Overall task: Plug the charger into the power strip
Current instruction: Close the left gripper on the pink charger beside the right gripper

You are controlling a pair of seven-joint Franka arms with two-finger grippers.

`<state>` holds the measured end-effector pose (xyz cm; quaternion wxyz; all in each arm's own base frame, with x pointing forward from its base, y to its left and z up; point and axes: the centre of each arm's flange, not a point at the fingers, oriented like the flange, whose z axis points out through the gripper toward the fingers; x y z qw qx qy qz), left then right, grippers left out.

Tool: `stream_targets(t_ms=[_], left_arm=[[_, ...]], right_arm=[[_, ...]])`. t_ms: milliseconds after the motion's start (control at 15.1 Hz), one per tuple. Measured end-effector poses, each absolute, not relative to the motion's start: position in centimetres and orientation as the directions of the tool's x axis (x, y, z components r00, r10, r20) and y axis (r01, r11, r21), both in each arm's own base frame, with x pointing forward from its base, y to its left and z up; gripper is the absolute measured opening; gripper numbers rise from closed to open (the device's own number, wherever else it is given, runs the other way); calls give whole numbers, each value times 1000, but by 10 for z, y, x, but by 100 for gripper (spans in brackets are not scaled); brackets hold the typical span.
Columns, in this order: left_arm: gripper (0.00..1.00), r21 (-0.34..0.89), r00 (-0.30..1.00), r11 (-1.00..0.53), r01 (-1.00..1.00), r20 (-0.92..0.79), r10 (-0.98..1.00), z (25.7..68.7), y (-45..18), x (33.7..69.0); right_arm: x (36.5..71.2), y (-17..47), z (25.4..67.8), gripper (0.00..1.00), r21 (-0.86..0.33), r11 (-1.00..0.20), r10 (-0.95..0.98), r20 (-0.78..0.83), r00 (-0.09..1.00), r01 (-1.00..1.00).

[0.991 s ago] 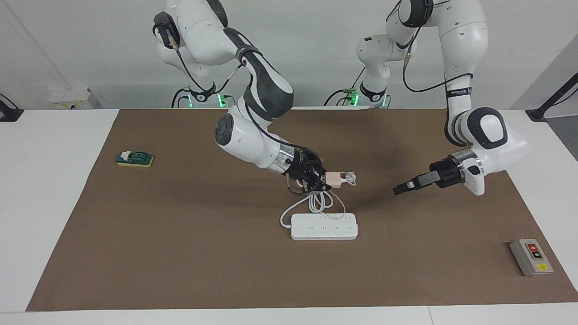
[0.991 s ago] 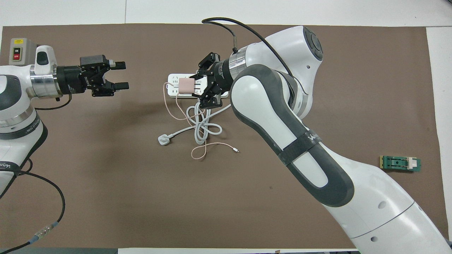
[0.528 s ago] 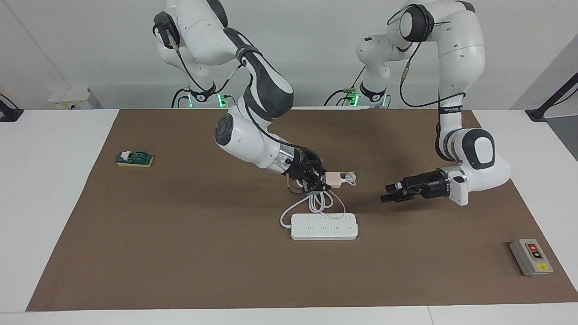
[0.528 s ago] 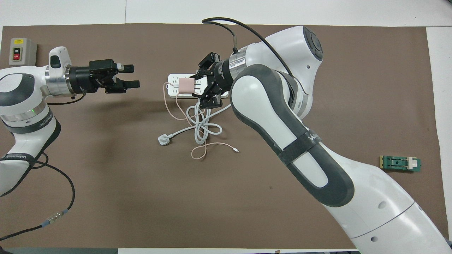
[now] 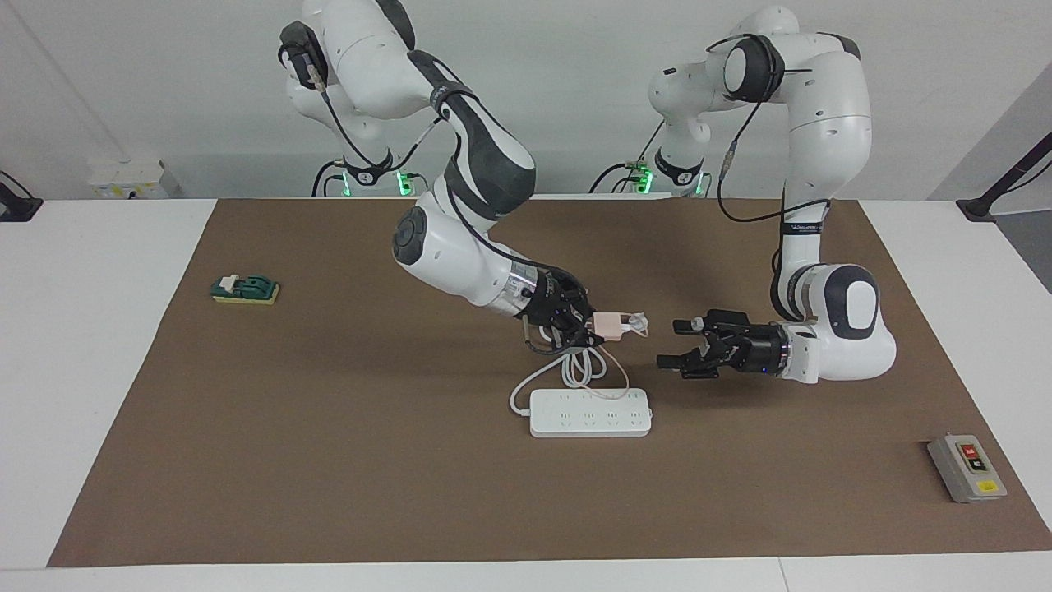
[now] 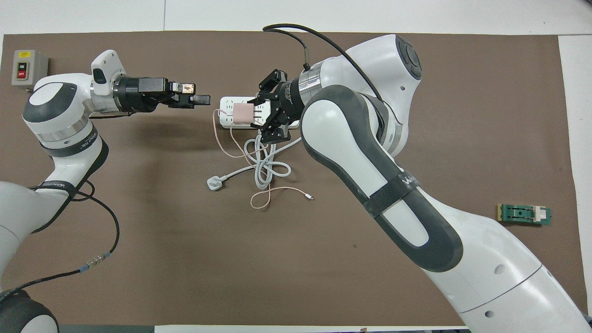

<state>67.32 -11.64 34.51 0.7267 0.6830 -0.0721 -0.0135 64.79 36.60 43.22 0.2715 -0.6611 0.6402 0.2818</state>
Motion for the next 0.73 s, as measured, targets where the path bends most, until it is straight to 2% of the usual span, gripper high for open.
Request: stream_targets(t_ms=[198, 396, 727], left_arm=[[100, 997, 988, 55, -57, 64, -140, 361, -136, 666], [100, 999, 988, 31, -19, 23, -149, 353, -155, 655], [100, 998, 993, -26, 62, -65, -97, 355, -150, 654]], right_arm=[[648, 366, 432, 51, 2, -33, -693, -720, 22, -999], [648, 366, 432, 51, 2, -33, -693, -720, 22, -999], [648, 367, 432, 51, 2, -34, -693, -720, 22, -999]])
